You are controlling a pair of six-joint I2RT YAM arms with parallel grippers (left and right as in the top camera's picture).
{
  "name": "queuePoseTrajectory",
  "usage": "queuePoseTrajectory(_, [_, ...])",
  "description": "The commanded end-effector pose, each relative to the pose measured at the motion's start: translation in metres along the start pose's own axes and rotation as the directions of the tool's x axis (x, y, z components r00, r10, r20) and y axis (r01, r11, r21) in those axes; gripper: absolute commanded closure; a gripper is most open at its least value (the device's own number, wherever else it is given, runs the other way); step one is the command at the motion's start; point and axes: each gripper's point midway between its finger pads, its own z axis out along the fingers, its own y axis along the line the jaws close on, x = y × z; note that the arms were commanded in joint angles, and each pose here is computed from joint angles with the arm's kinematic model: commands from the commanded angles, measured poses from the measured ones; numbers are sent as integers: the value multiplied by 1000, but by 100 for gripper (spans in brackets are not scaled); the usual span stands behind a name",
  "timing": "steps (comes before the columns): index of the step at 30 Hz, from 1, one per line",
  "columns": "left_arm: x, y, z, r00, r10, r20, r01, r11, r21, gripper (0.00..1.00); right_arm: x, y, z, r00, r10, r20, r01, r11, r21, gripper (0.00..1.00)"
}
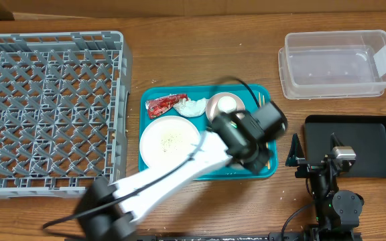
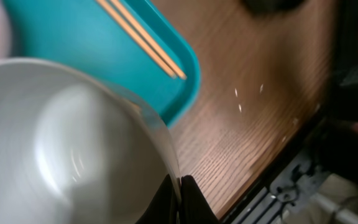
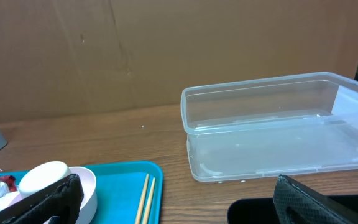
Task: Sort waste into correct bins and load items into the dishwasher
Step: 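Carry the white bowl left and place it in the dish rack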
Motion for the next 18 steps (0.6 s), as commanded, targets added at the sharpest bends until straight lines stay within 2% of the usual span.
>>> queuePoseTrajectory(1, [-36,56,-93,960,-120,252,154,981,-118,96,1,-1,0,1000,-3,6,3,1000,5,0])
queuePoseTrajectory(3, [-37,106,-136,913,-204,352,279,944,-177,96,1,-1,0,1000,-3,6,3,1000,5,0])
queuePoseTrajectory(6, [-28,177,-183,813,-343,471,468,866,-176,96,1,-1,0,1000,-3,6,3,1000,5,0])
queuePoseTrajectory(9, [-7,244,-214,686,-493,535,635,764,-110,96,1,-1,0,1000,-3,6,3,1000,5,0])
queuePoseTrajectory(12, [15,300,-234,559,-609,563,735,678,4,96,1,-1,0,1000,-3,6,3,1000,5,0])
queuePoseTrajectory(14, [22,330,-248,493,-652,576,735,666,125,96,1,-1,0,1000,-3,6,3,1000,5,0])
queuePoseTrajectory(15, [23,343,-256,476,-660,581,697,686,209,96,1,-1,0,1000,-3,6,3,1000,5,0])
queuePoseTrajectory(18, [24,360,-278,471,-639,608,520,758,394,96,1,-1,0,1000,-3,6,3,1000,5,0])
